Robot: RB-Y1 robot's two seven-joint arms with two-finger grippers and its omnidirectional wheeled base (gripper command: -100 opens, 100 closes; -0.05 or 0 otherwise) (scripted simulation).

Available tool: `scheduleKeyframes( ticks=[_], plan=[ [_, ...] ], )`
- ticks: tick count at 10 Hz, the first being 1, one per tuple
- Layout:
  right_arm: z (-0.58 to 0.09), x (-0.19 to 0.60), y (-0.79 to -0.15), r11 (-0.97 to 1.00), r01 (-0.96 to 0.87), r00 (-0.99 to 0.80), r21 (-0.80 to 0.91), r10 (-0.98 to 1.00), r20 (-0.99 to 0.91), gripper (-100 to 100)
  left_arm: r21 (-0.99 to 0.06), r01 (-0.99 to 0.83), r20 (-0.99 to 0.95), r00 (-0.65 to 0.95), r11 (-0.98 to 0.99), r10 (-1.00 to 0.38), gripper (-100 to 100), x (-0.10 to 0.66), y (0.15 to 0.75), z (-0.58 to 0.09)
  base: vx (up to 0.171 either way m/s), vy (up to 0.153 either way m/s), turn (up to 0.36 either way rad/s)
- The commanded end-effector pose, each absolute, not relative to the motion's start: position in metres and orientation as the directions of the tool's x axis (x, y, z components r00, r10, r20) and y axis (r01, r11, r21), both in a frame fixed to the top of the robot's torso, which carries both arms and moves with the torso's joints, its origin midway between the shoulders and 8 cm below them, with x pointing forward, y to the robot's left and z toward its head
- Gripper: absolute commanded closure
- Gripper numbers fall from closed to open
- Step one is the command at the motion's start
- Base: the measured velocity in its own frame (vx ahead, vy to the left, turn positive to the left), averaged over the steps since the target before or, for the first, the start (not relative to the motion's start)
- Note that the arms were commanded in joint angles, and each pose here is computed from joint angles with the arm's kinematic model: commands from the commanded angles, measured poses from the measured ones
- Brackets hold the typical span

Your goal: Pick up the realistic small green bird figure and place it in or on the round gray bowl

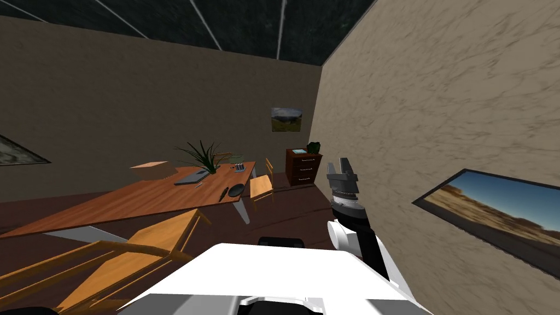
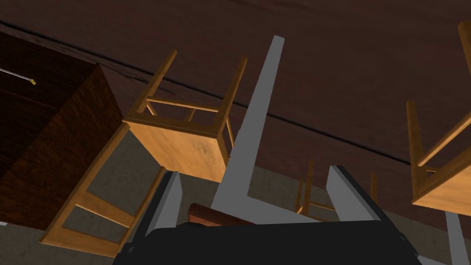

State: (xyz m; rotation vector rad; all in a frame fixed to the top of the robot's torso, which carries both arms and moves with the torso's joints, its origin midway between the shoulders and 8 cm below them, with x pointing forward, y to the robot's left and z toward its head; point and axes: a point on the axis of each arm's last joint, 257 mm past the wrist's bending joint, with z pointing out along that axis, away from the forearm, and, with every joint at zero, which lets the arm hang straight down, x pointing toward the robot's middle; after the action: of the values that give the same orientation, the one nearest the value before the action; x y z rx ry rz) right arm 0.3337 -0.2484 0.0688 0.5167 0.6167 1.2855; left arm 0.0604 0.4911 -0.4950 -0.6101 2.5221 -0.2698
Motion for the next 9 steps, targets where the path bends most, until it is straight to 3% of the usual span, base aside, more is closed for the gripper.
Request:
scheduleKeyframes(
  ticks=[1, 9],
  plan=[
    [0.069, 0.334, -0.248, 0.211, -0.715, 0.164, 0.666, 0.977, -0.133, 0, -0.252, -0.370, -0.412, -0.795, 0.894, -0.445, -100, 0.038, 0.508, -0.500, 0.234, 0.067, -0.125],
    [0.069, 0.334, -0.248, 0.211, -0.715, 0.164, 0.666, 0.977, -0.133, 0, -0.077, -0.368, -0.307, -0.875, 0.926, -0.374, -100, -0.019, 0.578, -0.501, 0.243, 0.081, -0.083]
  ],
)
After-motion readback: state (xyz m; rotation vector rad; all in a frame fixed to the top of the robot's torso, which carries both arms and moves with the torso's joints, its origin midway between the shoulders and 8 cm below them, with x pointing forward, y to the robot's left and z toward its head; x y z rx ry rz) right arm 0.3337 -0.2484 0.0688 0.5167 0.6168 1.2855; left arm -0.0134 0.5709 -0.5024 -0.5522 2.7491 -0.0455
